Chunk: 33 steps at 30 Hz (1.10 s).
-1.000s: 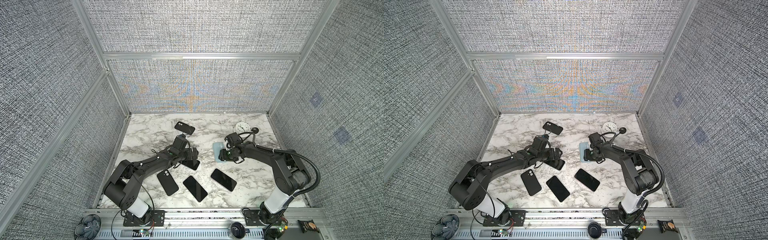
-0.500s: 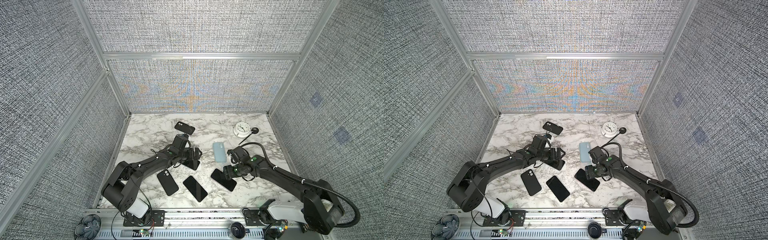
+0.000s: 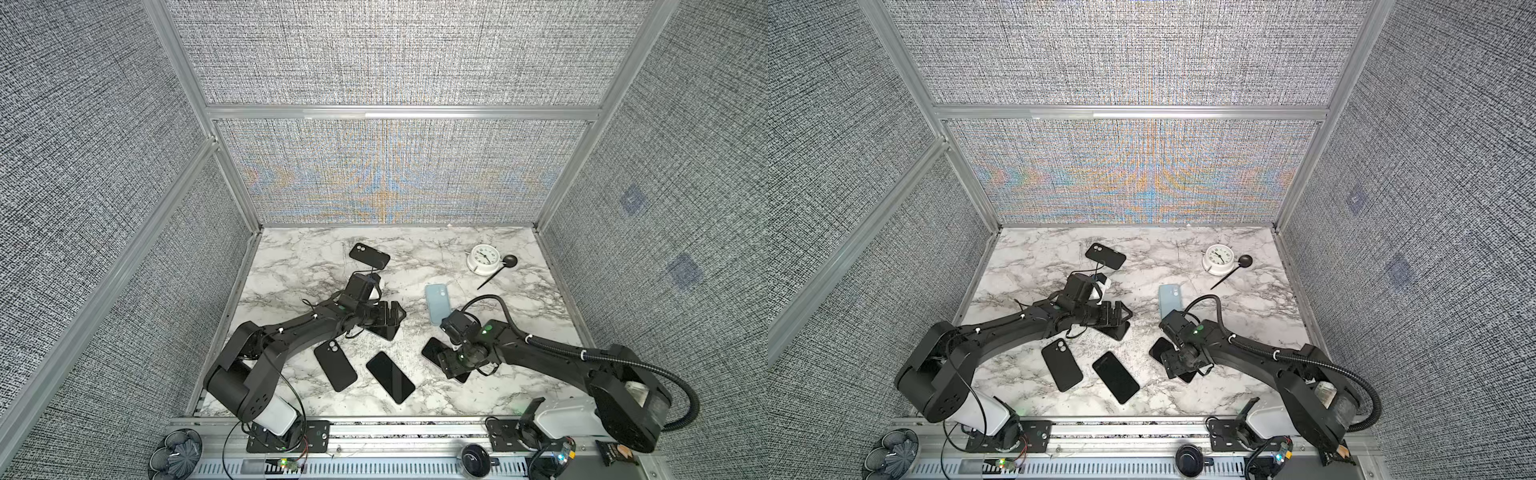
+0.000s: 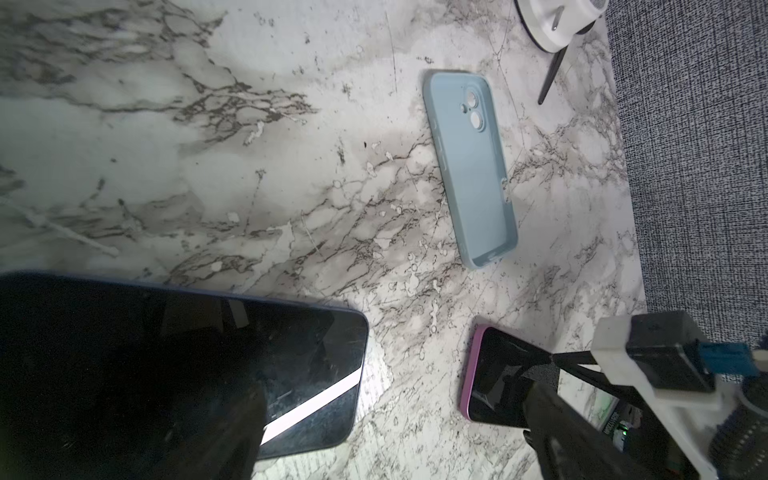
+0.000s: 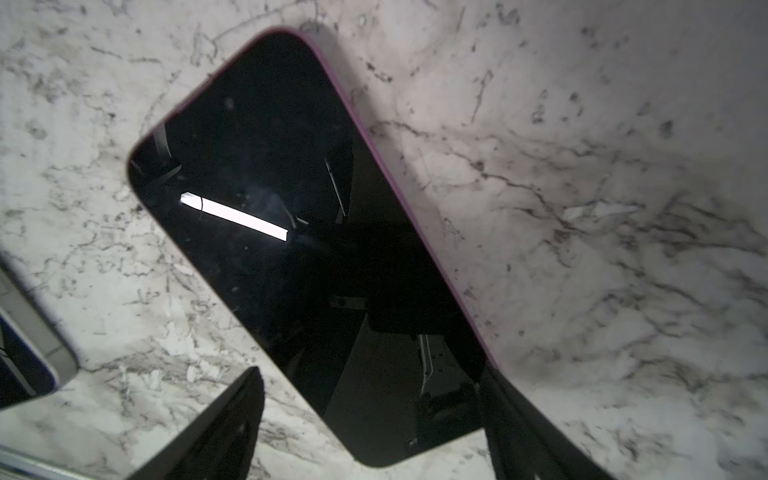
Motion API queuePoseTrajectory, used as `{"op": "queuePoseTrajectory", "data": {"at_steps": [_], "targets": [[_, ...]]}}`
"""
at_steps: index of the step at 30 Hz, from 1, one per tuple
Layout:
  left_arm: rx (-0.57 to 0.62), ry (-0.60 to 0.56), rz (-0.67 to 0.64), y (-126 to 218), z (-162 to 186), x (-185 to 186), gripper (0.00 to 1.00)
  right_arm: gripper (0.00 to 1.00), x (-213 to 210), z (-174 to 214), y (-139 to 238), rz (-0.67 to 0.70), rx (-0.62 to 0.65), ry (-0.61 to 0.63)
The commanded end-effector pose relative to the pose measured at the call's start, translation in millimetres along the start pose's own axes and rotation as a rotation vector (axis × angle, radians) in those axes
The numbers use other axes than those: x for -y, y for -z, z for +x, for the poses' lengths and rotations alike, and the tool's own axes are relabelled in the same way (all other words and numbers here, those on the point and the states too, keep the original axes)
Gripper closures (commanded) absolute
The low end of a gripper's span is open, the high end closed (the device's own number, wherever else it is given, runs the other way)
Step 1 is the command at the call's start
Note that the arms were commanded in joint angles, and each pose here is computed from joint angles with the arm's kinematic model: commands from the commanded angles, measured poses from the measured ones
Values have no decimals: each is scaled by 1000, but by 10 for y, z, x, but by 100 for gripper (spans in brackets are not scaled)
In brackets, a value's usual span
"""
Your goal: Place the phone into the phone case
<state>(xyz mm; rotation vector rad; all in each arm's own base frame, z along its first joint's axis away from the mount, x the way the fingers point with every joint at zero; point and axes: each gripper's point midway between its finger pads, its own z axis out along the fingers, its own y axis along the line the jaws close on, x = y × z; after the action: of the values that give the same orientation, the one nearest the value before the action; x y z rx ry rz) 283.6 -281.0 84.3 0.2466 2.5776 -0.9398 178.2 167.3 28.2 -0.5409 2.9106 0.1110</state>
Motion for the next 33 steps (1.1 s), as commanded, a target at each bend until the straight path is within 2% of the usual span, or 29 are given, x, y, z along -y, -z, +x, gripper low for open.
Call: {"op": "queuePoseTrajectory", "data": {"at_steps": [1,15,18,20,33], "targets": [[-14,-13,5,14,36,5,2,15,24,-16,-11,33,17,-13],[-22,-12,21,-57,55,-3,2,9,160,-45,-37,133,20,-25],[-24,-15,20,-67,68,-14,1,6,69,-88,-61,89,27,-14],[-30,-15,22,-82,75,-17,2,1,-28,-123,-40,49,29,4],[-52,-10,36,-162,70,-5,1,2,-176,7,-112,-10,-30,7]]}}
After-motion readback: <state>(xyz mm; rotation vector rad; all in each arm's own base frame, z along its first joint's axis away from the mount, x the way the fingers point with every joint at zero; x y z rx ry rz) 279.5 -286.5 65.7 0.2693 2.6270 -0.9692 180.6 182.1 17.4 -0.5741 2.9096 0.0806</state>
